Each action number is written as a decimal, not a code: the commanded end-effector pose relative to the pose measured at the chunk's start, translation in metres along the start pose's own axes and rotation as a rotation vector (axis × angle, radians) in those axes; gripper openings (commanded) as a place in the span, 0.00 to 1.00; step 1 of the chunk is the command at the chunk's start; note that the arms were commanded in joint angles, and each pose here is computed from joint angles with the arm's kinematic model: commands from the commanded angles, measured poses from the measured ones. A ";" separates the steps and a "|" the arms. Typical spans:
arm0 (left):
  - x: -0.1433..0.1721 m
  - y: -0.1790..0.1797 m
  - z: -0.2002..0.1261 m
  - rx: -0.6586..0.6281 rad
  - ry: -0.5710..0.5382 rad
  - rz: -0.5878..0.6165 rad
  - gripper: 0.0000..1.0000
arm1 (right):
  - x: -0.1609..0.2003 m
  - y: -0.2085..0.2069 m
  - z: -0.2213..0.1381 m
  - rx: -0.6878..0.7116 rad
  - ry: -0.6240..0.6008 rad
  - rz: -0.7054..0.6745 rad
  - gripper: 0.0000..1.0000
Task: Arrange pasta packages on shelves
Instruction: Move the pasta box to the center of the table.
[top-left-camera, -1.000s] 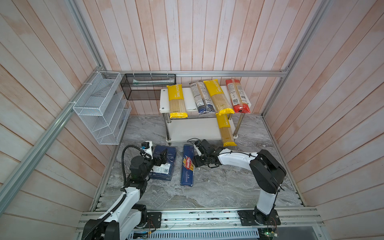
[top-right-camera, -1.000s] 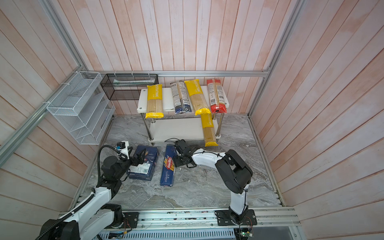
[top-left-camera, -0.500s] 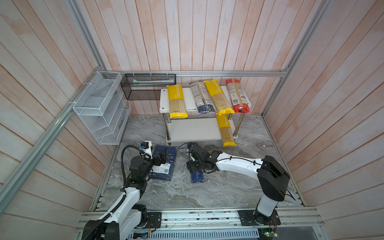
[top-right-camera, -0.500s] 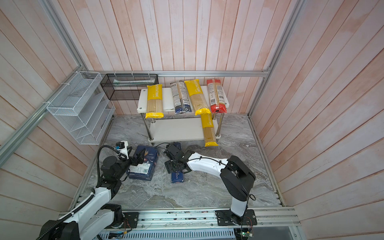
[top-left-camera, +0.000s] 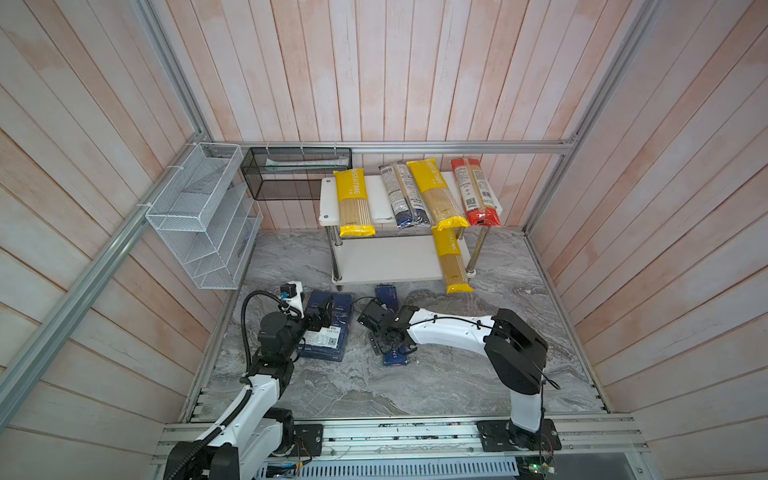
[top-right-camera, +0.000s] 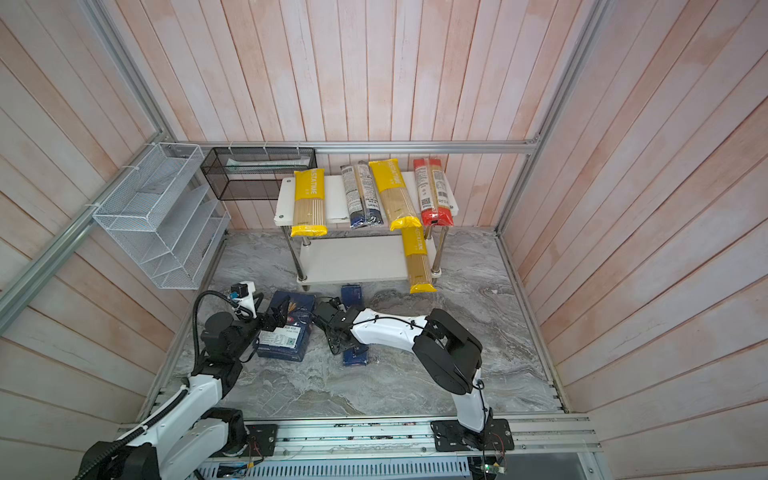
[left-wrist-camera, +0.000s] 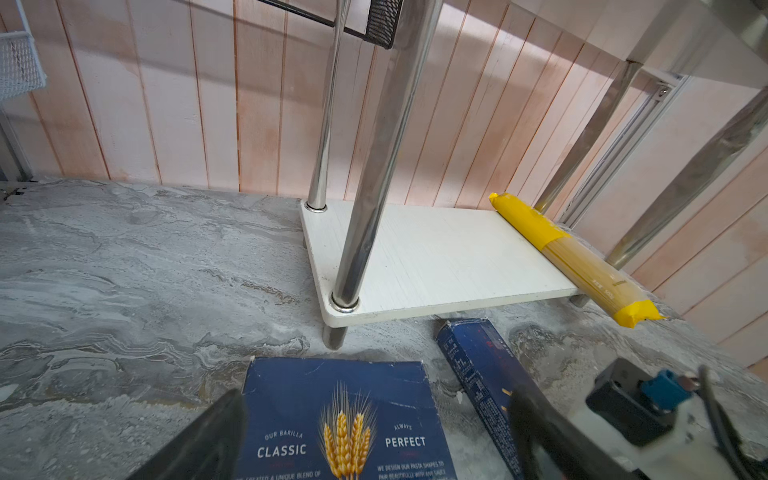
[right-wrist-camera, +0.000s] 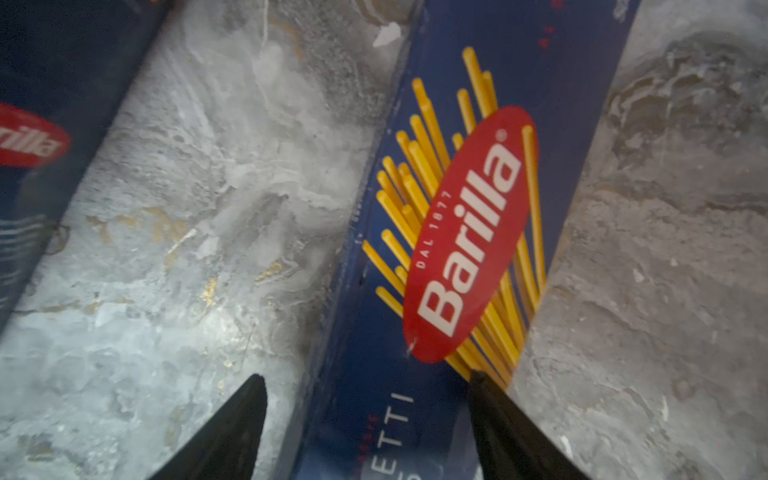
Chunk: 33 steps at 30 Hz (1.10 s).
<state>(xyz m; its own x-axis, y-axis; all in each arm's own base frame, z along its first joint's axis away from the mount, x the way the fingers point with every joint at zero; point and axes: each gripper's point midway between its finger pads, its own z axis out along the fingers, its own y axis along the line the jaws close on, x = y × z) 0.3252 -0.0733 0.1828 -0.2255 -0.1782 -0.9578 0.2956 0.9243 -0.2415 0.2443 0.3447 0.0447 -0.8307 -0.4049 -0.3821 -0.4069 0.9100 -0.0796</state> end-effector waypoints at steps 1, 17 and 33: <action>0.001 0.001 -0.002 0.001 -0.002 -0.003 1.00 | 0.021 -0.020 0.010 0.108 0.077 0.014 0.78; 0.001 0.001 -0.002 0.005 -0.003 -0.005 1.00 | 0.040 -0.026 0.007 -0.071 0.066 0.098 0.94; 0.000 0.001 -0.003 0.003 -0.006 -0.007 1.00 | 0.047 -0.039 0.019 -0.103 0.038 0.077 0.89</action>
<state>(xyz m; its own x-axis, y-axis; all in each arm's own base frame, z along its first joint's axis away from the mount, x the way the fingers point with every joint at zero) 0.3253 -0.0715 0.1840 -0.2212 -0.1803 -0.9584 0.2925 0.9252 -0.2416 0.2320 0.2988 0.0204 -0.8716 -0.3257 -0.3663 -0.3679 0.9285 0.0497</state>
